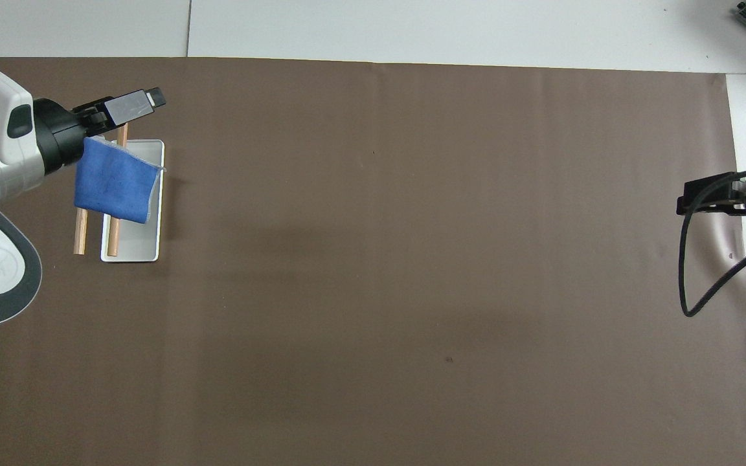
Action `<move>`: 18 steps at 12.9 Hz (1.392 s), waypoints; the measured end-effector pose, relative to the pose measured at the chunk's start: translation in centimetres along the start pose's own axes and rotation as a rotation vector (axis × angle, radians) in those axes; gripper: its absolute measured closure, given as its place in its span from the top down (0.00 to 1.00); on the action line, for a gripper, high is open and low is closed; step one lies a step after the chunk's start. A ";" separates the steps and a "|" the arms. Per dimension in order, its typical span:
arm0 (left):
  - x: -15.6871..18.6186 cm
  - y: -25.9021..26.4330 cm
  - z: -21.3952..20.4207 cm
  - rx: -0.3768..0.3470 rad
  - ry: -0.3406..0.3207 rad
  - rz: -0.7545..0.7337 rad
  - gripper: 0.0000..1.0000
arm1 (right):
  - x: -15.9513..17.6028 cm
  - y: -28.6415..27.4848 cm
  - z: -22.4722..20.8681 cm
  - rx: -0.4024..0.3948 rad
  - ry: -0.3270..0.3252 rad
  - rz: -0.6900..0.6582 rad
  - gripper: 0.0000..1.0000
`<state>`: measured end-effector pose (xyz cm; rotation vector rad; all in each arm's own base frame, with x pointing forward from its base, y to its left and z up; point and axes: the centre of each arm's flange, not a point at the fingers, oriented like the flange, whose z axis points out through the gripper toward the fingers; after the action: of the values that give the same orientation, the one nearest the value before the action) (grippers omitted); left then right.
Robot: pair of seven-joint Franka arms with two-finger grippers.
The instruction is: Right arm passes towel to left arm to hang
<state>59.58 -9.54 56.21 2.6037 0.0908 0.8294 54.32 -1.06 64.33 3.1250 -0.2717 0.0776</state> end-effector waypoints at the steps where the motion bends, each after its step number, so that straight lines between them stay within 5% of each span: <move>1: 0.7 0.3 -0.6 0.056 -0.046 0.060 1.00 | 0.0 0.0 0.0 0.000 0.000 -0.001 1.00; 7: 2.2 2.4 -4.2 0.304 -0.343 0.253 1.00 | 0.0 0.0 0.0 0.000 0.000 -0.002 1.00; 12: -0.5 3.5 -6.9 0.362 -0.576 0.256 1.00 | 0.0 0.0 0.0 0.000 0.000 -0.003 1.00; 15: -1.4 3.5 -8.0 0.371 -0.626 0.251 1.00 | 0.0 0.0 0.0 0.000 0.000 -0.003 1.00; 18: -0.9 3.3 -8.1 0.369 -0.602 0.248 1.00 | 0.0 0.0 0.0 0.000 -0.001 -0.003 1.00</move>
<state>54.03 -9.85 63.04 3.1412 -0.2799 0.0665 54.32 -1.05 64.31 3.1253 -0.2675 0.0764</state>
